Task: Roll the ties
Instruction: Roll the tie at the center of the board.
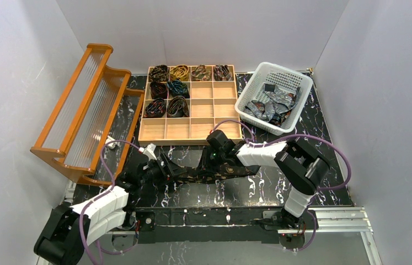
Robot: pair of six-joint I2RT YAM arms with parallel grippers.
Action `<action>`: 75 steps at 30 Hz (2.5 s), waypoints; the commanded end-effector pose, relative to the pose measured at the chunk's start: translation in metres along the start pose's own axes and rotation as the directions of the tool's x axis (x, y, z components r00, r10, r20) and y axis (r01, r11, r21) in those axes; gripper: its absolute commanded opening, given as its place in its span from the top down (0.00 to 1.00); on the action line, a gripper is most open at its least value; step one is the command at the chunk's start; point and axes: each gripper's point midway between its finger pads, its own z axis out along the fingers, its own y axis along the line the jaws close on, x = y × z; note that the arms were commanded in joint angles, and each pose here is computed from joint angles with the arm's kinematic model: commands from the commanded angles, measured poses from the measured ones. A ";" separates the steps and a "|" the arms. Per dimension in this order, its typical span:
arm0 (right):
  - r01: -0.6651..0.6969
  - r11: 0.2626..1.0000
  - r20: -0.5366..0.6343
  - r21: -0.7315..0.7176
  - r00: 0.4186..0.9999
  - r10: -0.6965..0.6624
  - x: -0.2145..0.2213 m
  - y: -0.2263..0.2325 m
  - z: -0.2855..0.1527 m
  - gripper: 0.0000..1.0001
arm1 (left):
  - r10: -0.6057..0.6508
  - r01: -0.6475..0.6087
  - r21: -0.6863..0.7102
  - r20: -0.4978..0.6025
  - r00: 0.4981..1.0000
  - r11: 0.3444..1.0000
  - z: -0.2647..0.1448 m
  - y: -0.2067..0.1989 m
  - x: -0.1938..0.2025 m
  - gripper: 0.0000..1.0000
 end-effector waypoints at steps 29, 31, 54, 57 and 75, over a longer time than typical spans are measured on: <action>0.083 0.992 0.027 -0.094 0.996 -0.081 -0.007 0.023 -0.008 0.62 | 0.011 -0.018 -0.151 -0.047 0.999 0.988 -0.002 0.018 0.000 0.75; 0.115 0.985 0.053 -0.128 0.993 -0.109 -0.010 0.035 -0.017 0.57 | 0.018 -0.024 -0.156 -0.041 0.999 0.987 -0.003 0.014 -0.003 0.76; 0.141 0.969 0.112 0.202 0.980 -0.166 -0.031 -0.013 -0.026 0.59 | 0.206 -0.218 -0.519 -0.082 0.975 0.827 -0.046 0.026 -0.046 0.73; 0.155 0.974 0.141 0.168 0.974 -0.179 -0.036 -0.001 -0.032 0.57 | 0.242 -0.240 -0.566 -0.073 0.968 0.789 -0.051 0.026 -0.056 0.73; 0.145 0.970 0.221 0.197 0.957 -0.188 -0.049 0.003 -0.047 0.52 | 0.483 -0.368 -0.767 -0.087 0.871 0.526 -0.064 0.005 -0.076 0.73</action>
